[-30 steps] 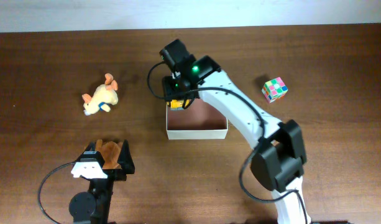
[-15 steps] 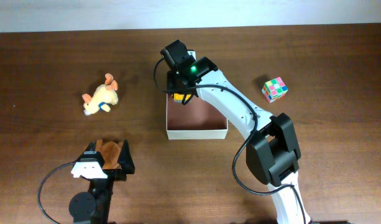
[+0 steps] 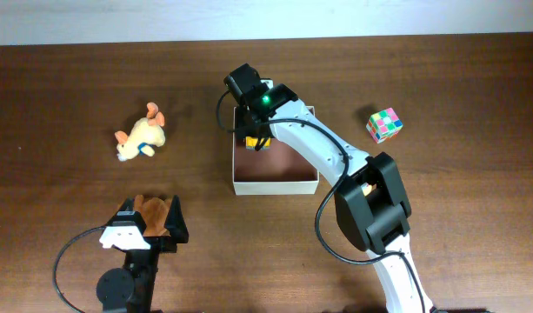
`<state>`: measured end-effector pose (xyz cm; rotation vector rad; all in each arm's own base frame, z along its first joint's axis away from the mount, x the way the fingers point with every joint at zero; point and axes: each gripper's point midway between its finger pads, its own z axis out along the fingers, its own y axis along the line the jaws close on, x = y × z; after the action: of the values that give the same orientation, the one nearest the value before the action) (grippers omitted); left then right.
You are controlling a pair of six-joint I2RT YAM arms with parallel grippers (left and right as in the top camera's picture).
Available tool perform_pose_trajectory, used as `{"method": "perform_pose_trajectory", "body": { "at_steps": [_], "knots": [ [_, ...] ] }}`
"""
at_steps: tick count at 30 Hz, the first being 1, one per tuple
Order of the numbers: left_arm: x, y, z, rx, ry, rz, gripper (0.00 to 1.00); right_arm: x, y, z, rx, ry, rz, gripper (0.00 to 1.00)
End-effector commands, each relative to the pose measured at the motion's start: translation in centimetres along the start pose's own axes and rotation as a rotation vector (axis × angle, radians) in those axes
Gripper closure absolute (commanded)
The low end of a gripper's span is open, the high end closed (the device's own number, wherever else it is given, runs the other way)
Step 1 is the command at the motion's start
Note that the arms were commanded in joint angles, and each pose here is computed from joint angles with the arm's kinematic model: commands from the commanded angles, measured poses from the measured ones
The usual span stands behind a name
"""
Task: Pack container
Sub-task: 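Lift the truck and carry it with the right gripper into the box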
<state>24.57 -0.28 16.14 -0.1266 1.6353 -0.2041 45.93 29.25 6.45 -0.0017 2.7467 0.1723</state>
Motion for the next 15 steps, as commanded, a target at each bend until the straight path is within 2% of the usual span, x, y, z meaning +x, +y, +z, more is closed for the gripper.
{"method": "perform_pose_trajectory", "body": {
  "at_steps": [1,3,7,15],
  "knots": [
    [0.15,-0.20,-0.01,0.014,0.000,0.016,0.01,-0.30,-0.45,0.64,0.025,-0.014,0.008,0.42],
    [0.15,-0.20,-0.01,0.014,0.000,0.016,0.01,-0.29,-0.45,0.78,0.025,-0.013,0.007,0.41],
    [0.16,-0.21,-0.01,0.014,0.000,0.016,0.01,-0.22,-0.25,0.82,0.015,-0.009,-0.018,0.27],
    [0.16,-0.21,-0.01,0.014,0.000,0.016,0.01,0.44,-0.59,0.25,0.023,0.029,-0.105,0.25]
  ]
}}
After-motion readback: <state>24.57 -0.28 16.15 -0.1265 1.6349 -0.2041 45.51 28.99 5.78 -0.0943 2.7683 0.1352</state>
